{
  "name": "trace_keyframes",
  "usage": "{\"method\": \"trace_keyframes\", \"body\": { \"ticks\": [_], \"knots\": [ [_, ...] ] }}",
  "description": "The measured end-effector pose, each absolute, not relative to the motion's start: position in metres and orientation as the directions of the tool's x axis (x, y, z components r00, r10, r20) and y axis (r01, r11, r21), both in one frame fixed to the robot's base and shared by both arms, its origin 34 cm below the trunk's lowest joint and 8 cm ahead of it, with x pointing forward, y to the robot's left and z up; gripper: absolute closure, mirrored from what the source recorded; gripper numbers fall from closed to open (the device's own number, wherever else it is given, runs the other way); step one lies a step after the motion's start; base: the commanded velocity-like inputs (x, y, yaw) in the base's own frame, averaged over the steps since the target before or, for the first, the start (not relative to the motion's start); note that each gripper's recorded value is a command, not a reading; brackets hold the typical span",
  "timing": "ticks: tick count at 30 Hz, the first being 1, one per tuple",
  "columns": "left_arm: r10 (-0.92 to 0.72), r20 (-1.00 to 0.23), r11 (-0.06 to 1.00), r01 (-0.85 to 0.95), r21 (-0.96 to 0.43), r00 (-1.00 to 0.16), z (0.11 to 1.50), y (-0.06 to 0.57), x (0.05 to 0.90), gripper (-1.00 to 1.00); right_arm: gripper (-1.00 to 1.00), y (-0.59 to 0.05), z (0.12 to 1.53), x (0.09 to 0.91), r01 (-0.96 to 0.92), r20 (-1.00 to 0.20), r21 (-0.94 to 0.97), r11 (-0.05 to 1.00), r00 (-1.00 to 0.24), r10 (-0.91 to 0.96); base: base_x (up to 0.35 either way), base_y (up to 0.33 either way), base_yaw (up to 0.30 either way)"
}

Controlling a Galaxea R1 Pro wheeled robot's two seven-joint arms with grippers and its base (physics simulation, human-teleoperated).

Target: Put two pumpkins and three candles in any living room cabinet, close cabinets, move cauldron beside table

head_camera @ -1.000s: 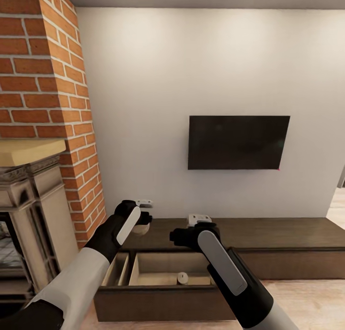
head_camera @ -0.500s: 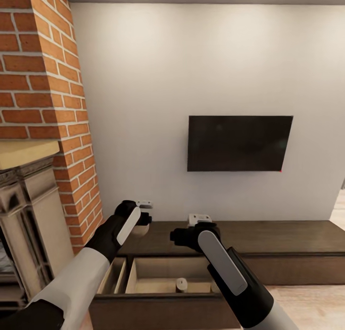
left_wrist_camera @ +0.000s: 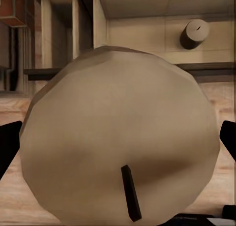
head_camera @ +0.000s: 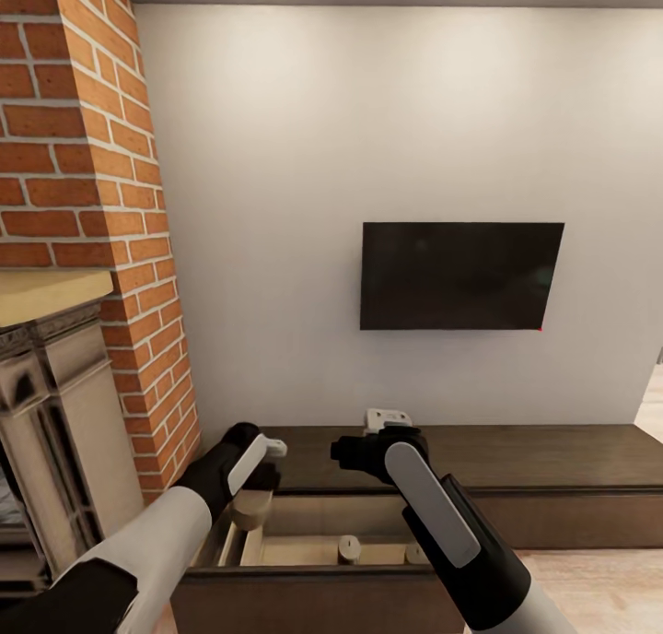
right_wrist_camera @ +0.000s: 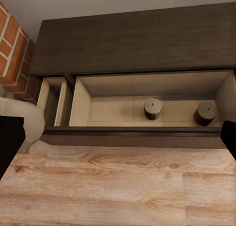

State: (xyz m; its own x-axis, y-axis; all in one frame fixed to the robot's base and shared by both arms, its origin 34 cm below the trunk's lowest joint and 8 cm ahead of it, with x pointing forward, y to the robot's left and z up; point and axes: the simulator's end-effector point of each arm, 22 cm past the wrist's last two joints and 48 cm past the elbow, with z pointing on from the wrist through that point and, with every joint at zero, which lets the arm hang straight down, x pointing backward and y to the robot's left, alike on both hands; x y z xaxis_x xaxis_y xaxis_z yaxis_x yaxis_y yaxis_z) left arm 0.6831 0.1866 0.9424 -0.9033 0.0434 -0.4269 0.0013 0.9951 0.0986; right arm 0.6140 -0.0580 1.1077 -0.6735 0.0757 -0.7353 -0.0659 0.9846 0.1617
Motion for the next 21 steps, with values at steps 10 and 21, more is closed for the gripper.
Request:
{"method": "trace_keyframes", "body": {
  "ticks": [10, 21],
  "knots": [
    [0.037, -0.44, 0.997, 0.004, 0.075, -0.897, 0.936, 0.182, 0.688, 1.0, -1.0, -0.058, 1.104, 0.616, -0.067, -0.738, 0.165, 0.984, -0.67, 0.078, 0.0, 0.0, 0.0],
    [0.023, -0.499, 1.0, 0.011, 0.027, -0.866, 0.931, 0.172, 0.703, 1.0, -1.0, -0.054, 1.101, 0.618, -0.072, -0.75, 0.178, 0.981, -0.655, 0.088, 0.0, 0.0, 0.0]
  ]
}}
